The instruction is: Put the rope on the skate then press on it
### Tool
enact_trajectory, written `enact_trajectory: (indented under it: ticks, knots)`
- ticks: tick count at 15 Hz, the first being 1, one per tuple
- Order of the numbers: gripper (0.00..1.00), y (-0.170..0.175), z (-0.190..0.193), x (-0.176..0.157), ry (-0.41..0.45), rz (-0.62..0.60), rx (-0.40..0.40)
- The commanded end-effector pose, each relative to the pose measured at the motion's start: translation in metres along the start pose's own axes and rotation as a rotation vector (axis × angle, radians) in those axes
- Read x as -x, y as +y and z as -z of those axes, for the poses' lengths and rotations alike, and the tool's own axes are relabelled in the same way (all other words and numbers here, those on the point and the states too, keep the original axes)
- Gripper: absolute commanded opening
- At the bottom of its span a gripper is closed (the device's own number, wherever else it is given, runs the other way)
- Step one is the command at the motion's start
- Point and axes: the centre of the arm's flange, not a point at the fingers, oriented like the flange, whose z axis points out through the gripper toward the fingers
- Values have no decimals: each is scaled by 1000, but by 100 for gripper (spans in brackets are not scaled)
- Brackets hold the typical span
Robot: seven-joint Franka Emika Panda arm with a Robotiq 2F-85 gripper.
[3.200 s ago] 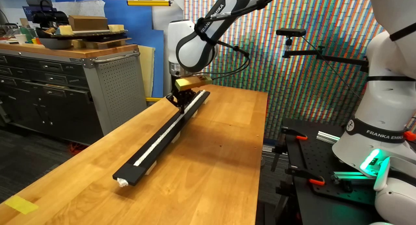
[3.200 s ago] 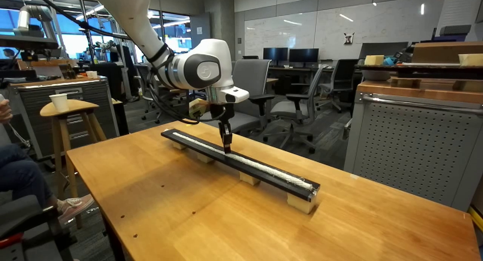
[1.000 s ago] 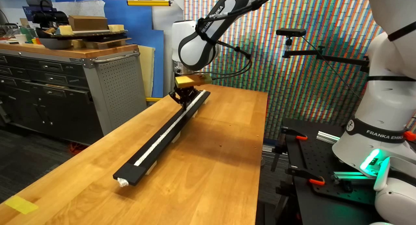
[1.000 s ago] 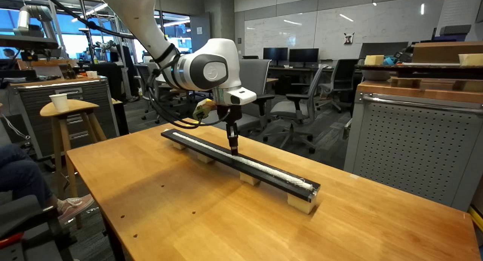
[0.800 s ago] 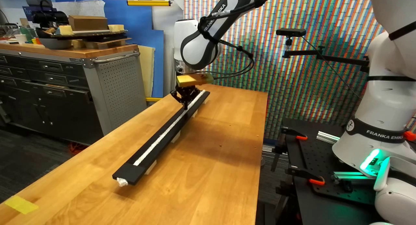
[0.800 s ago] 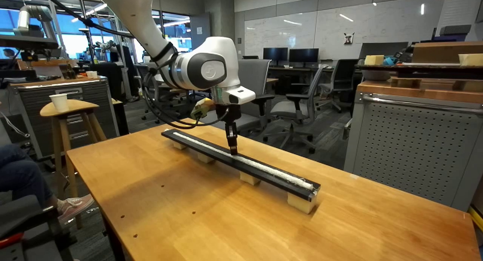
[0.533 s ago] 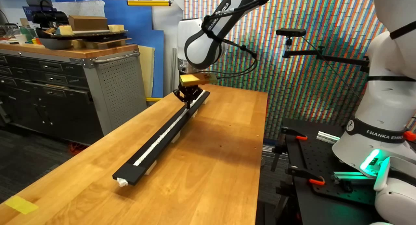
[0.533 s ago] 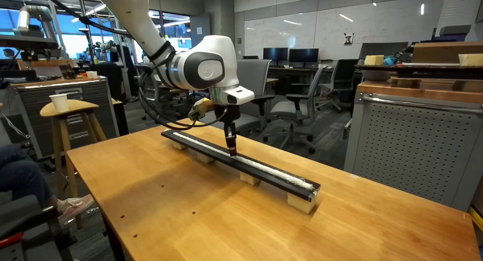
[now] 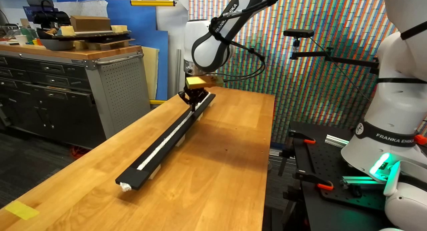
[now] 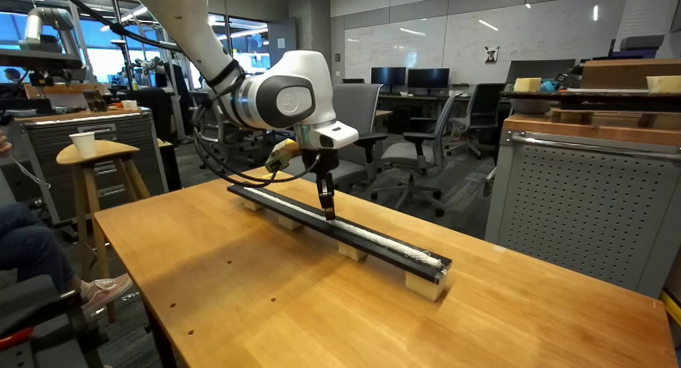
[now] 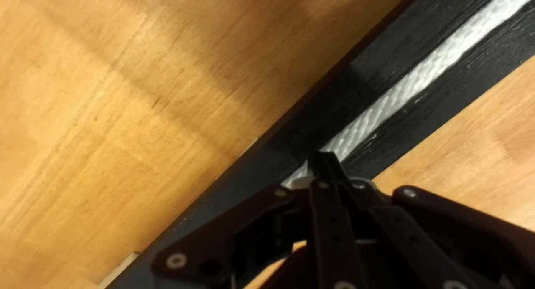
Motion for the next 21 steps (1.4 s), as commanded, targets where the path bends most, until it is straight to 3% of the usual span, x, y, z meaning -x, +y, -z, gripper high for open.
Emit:
enact_trajectory:
  ticks: [1, 8, 16, 21]
  knots:
    - [0, 7, 12, 3, 27, 29, -25]
    - [0, 0, 5, 5, 8, 96, -11]
    - [0, -18, -38, -9, -91, 166, 52]
    - [0, -20, -12, -3, -70, 205, 61]
